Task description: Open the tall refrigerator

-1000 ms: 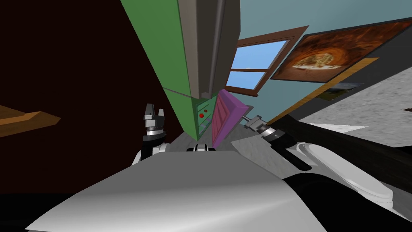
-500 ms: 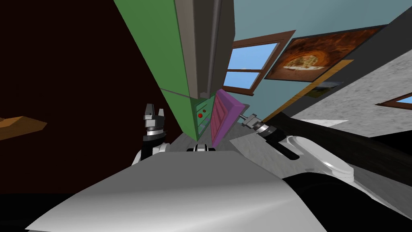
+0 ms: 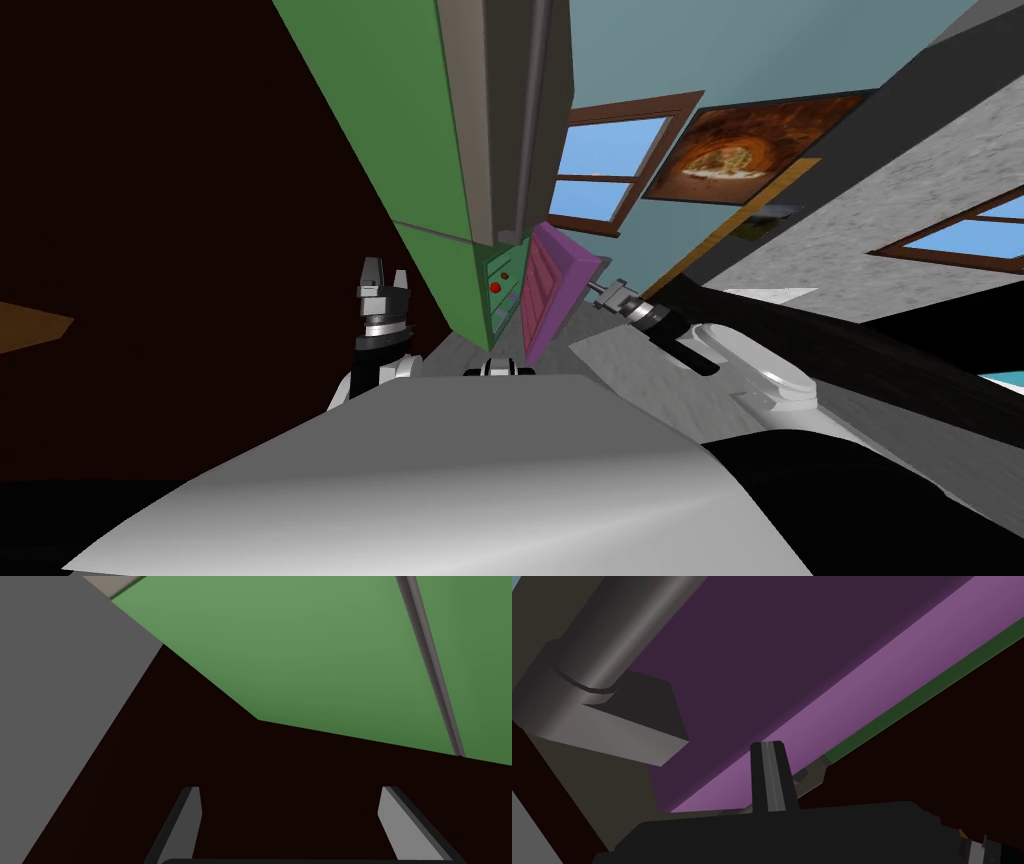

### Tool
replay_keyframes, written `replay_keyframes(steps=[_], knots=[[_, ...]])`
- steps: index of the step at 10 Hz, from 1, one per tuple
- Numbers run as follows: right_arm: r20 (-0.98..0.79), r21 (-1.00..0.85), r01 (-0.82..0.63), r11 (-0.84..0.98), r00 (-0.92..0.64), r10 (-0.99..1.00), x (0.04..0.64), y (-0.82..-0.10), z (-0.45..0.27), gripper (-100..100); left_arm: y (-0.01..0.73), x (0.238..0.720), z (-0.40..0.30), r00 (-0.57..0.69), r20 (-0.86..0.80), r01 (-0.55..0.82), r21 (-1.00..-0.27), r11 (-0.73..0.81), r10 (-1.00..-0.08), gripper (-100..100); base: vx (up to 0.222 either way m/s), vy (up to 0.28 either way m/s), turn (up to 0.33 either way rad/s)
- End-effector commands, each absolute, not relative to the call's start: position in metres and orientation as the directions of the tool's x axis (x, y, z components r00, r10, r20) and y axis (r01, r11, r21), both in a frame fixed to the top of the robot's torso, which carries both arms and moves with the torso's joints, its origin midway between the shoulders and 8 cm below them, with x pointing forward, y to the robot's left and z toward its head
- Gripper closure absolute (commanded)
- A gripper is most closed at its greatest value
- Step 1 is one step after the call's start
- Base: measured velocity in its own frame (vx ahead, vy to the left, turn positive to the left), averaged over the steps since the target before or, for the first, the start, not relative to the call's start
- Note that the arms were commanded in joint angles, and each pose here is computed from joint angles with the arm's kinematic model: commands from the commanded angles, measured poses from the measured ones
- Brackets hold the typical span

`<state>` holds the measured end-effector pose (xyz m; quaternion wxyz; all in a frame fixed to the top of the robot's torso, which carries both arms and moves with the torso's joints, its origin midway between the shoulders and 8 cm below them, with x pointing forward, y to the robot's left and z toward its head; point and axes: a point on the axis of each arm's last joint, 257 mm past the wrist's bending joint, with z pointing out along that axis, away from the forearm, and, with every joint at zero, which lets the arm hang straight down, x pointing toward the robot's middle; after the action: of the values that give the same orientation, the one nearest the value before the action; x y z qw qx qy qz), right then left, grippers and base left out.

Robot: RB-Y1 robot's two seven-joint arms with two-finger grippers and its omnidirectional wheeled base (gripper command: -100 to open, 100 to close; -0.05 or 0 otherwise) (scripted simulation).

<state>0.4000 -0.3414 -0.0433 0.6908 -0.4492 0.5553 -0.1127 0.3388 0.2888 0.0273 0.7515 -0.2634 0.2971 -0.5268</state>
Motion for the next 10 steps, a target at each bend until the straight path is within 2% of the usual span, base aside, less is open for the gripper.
replay_keyframes(steps=[1,4,5,10], knots=[[-0.662,-0.749,-0.368,0.551,0.376,-0.649,0.412,-0.339,-0.045,100,0.289,0.339,0.027,0.268,-0.169,0.635,-0.709,0.306,-0.948,0,-0.008,0.029,-0.17],[-0.652,-0.758,-0.343,0.555,0.399,-0.645,0.426,-0.34,-0.033,100,0.289,0.339,0.027,0.268,-0.169,0.635,-0.709,0.306,-0.948,0,-0.006,0.03,-0.052],[-0.655,-0.755,-0.383,0.532,0.395,-0.644,0.43,-0.34,-0.045,100,0.289,0.339,0.027,0.268,-0.169,0.635,-0.709,0.306,-0.948,0,-0.013,0.035,-0.176],[-0.641,-0.767,-0.382,0.516,0.412,-0.648,0.456,-0.346,-0.039,100,0.289,0.339,0.027,0.268,-0.169,0.635,-0.709,0.306,-0.948,0,-0.009,0.037,-0.09]])
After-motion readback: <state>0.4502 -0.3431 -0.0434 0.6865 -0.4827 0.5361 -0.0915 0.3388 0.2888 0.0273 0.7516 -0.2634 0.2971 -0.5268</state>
